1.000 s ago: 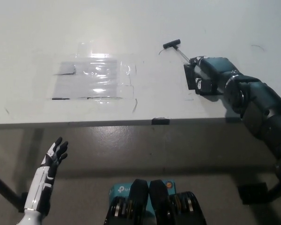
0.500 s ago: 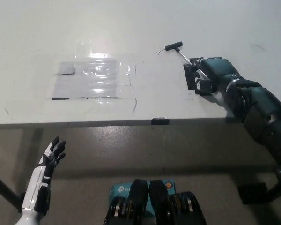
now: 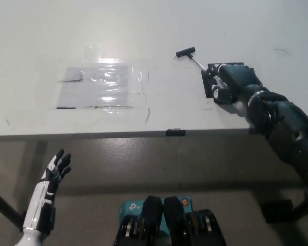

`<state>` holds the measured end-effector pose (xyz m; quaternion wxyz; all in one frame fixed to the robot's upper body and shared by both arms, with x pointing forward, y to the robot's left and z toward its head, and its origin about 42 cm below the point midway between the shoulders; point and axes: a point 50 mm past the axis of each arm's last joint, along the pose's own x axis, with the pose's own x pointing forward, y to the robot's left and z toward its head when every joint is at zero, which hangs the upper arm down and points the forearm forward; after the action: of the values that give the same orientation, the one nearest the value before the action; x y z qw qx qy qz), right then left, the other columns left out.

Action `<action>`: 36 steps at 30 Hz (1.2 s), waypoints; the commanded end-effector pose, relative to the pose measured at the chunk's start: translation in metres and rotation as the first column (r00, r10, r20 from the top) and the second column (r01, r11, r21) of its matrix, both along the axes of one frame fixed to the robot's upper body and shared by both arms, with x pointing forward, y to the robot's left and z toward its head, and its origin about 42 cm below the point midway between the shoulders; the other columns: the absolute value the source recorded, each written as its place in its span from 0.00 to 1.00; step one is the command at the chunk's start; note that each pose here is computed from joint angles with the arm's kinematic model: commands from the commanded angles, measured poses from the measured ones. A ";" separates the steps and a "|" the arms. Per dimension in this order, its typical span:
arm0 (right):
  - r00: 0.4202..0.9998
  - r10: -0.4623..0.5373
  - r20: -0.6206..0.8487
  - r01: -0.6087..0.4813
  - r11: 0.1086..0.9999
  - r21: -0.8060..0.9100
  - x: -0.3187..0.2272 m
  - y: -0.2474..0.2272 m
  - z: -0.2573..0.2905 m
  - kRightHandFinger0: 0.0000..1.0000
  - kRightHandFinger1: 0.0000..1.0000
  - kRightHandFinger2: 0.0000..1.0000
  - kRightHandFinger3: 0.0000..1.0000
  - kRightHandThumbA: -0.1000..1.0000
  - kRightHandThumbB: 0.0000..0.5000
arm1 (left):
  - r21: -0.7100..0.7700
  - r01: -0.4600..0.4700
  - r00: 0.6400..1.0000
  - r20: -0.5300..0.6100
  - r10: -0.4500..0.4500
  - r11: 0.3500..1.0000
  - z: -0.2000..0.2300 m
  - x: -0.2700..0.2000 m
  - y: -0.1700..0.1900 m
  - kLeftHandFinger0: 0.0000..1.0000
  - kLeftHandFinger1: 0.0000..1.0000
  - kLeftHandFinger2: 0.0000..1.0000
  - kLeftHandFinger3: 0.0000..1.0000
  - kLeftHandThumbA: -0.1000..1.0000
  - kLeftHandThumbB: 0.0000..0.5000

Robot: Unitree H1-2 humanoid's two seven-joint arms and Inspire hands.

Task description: The robot uses right hand to pick up a small white air pumper and uses its left hand to compress it, and then puts it on the desk

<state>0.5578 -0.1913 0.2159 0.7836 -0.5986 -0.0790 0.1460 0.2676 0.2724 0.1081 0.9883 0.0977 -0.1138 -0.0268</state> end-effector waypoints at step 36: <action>0.981 0.054 -0.187 -0.071 0.994 -0.080 -0.050 0.045 0.086 1.00 1.00 1.00 1.00 0.89 1.00 | -0.011 0.008 0.999 0.049 -0.007 1.000 0.014 0.000 0.000 1.00 1.00 1.00 1.00 1.00 0.16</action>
<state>0.5145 -0.1432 0.2635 0.7681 -0.5849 -0.1783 0.1900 0.2627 0.2713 0.1065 0.9890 0.0936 -0.1108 -0.0278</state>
